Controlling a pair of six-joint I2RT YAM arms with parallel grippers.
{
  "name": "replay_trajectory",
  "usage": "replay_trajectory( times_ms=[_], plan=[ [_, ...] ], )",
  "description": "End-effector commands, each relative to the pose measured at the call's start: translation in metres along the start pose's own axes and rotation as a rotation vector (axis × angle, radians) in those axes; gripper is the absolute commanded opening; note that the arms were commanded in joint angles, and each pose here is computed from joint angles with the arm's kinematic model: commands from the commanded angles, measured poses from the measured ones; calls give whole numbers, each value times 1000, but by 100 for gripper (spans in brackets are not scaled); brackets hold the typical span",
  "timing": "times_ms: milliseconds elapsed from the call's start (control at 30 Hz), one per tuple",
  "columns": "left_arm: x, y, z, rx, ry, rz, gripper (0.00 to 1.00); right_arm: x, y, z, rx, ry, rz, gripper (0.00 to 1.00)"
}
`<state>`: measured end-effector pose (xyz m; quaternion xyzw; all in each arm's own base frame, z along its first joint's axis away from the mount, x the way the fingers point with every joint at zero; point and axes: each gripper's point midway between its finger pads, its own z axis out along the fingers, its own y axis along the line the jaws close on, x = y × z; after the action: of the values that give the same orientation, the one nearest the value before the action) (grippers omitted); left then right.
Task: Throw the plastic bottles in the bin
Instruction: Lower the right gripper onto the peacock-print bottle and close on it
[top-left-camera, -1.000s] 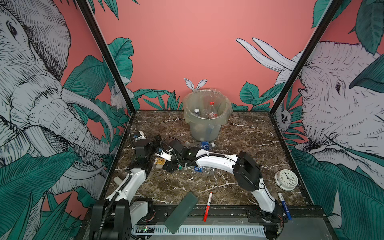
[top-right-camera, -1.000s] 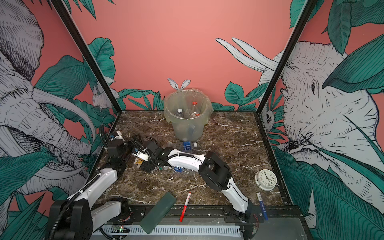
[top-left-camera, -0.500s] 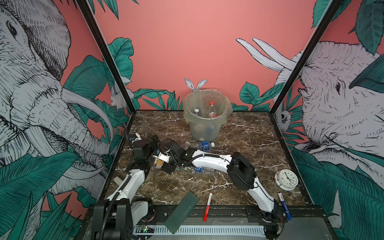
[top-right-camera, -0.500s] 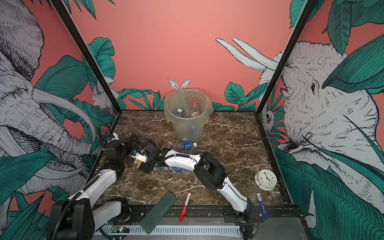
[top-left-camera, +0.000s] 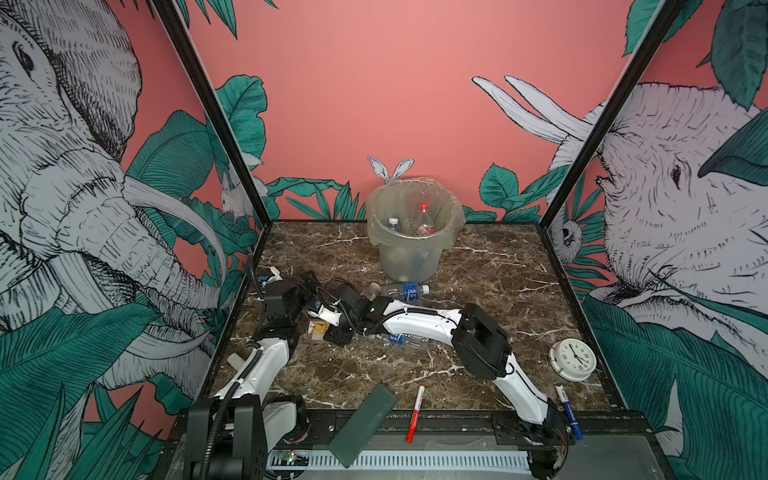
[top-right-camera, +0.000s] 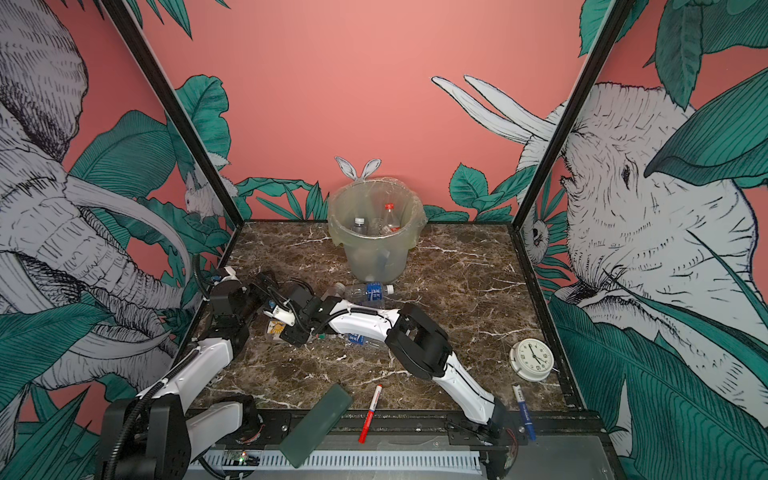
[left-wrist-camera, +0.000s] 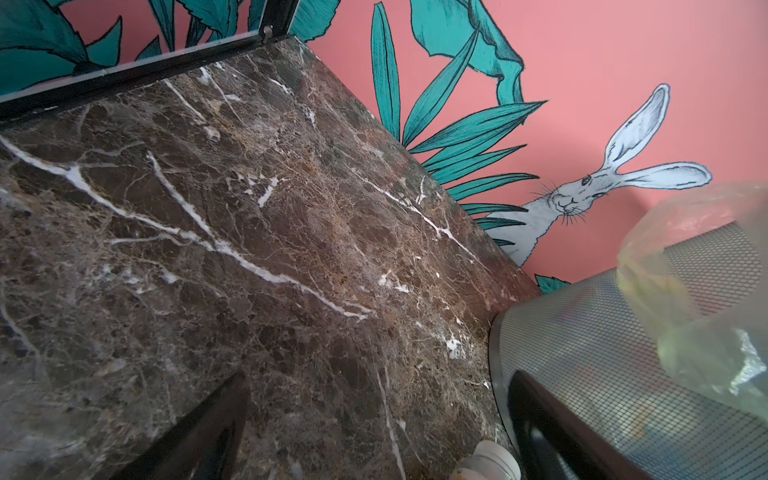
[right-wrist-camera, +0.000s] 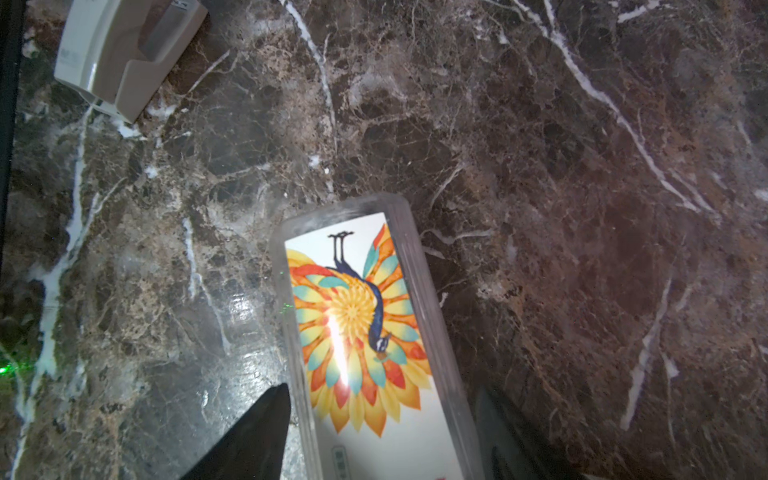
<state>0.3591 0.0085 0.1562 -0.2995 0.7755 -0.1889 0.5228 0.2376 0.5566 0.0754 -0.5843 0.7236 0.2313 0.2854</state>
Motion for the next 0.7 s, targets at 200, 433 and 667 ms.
replay_trajectory(
  times_ms=[200, 433, 667],
  plan=[
    [-1, -1, 1, 19, -6, -24, 98, 19, 11, 5, -36, 46, 14, 72],
    [0, -1, 2, 23, -3, -27, 98, 25, 16, 9, -45, 70, 18, 79],
    [2, -1, 4, 26, 6, -25, 98, 28, 14, 11, -29, 76, 16, 74]
  ],
)
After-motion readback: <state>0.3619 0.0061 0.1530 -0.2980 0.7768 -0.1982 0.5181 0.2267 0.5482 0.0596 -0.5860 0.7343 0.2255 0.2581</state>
